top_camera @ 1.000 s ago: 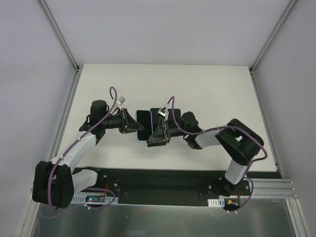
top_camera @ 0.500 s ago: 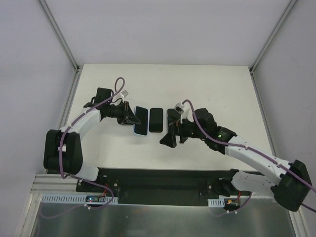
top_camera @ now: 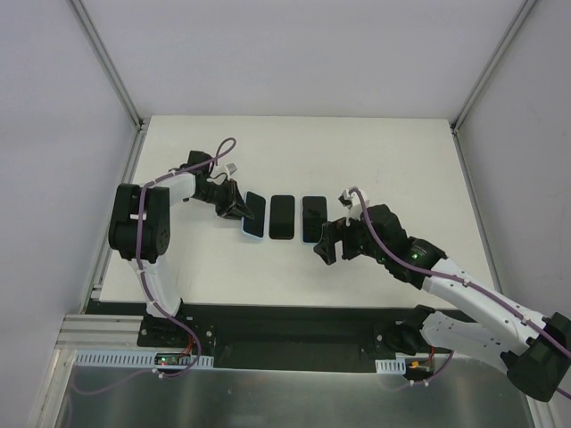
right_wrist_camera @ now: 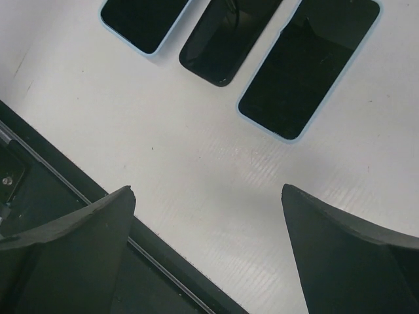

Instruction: Put the phone into the phone case

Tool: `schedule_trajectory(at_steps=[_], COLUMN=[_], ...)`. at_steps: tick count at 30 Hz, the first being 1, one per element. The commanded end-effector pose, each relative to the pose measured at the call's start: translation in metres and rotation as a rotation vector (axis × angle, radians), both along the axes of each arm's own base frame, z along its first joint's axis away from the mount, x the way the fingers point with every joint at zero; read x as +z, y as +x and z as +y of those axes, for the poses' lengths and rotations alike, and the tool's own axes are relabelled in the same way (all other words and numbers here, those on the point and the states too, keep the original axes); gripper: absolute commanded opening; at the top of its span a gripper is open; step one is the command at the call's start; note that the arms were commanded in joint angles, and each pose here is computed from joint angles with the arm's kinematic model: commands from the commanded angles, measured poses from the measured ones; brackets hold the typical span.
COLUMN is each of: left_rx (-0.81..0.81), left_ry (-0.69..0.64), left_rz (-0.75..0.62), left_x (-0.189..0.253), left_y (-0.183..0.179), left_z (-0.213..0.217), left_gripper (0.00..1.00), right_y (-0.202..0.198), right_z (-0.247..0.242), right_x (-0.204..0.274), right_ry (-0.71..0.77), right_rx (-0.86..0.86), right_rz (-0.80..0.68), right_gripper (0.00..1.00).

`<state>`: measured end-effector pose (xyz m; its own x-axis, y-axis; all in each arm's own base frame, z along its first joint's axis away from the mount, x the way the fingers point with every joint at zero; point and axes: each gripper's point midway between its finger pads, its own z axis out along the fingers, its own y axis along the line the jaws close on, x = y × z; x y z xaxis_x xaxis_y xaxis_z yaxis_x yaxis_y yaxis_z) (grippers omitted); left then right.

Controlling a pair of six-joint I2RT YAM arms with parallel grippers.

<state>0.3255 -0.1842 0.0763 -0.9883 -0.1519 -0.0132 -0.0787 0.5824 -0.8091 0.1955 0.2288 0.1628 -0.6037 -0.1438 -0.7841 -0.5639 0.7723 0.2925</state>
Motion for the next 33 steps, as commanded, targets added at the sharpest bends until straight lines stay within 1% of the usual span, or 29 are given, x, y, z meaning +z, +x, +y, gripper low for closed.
schedule_trajectory(at_steps=[1, 4, 6, 8, 9, 11, 12, 18, 19, 21, 25, 27, 28, 30, 31, 33], left_rx=[-0.029, -0.016, -0.003, 0.027, 0.039, 0.047, 0.058, 0.112, 0.120, 0.133, 0.162, 0.178, 0.183, 0.176, 0.181, 0.164], left_ry=[-0.002, 0.045, 0.086, 0.152, 0.166, 0.183, 0.208, 0.261, 0.272, 0.288, 0.332, 0.350, 0.346, 0.329, 0.312, 0.286], left_rz=[-0.011, 0.012, 0.028, 0.037, 0.052, 0.041, 0.042, 0.050, 0.047, 0.044, 0.001, -0.057, -0.104, -0.161, -0.218, -0.279], left_x=[-0.010, -0.028, -0.037, -0.044, -0.046, -0.045, -0.047, -0.043, -0.042, -0.039, -0.022, -0.004, 0.013, 0.032, 0.052, 0.071], left_y=[0.011, 0.013, 0.011, 0.010, 0.008, 0.008, 0.008, 0.012, 0.013, 0.013, 0.016, 0.019, 0.019, 0.017, 0.015, 0.008], left_z=[0.002, 0.007, 0.012, 0.020, 0.023, 0.026, 0.029, 0.039, 0.041, 0.045, 0.053, 0.057, 0.058, 0.056, 0.055, 0.051], left_gripper=[0.00, 0.00, 0.00, 0.06, 0.11, 0.18, 0.23, 0.34, 0.38, 0.41, 0.48, 0.58, 0.68, 0.82, 0.85, 0.90], right_y=[0.005, 0.014, 0.013, 0.017, 0.018, 0.019, 0.020, 0.025, 0.025, 0.026, 0.025, 0.024, 0.024, 0.023, 0.022, 0.023], right_z=[-0.008, -0.016, -0.017, -0.020, -0.022, -0.020, -0.020, -0.027, -0.029, -0.032, -0.035, -0.037, -0.037, -0.036, -0.036, -0.036], right_x=[0.009, 0.014, 0.012, 0.014, 0.014, 0.015, 0.015, 0.010, 0.007, 0.003, 0.005, 0.009, 0.013, 0.020, 0.024, 0.034], right_ry=[-0.028, -0.034, -0.050, -0.059, -0.063, -0.063, -0.063, -0.118, -0.135, -0.140, -0.149, -0.144, -0.127, -0.105, -0.089, -0.065], right_rx=[-0.022, -0.086, -0.090, -0.124, -0.139, -0.132, -0.134, -0.179, -0.189, -0.217, -0.233, -0.246, -0.253, -0.254, -0.260, -0.280], right_rz=[-0.041, -0.068, -0.057, -0.045, -0.043, -0.049, -0.051, -0.032, -0.026, -0.015, 0.003, 0.004, 0.002, -0.003, -0.001, -0.004], right_gripper=[0.96, 0.97, 0.97, 0.96, 0.96, 0.96, 0.96, 0.96, 0.96, 0.96, 0.96, 0.96, 0.96, 0.96, 0.96, 0.96])
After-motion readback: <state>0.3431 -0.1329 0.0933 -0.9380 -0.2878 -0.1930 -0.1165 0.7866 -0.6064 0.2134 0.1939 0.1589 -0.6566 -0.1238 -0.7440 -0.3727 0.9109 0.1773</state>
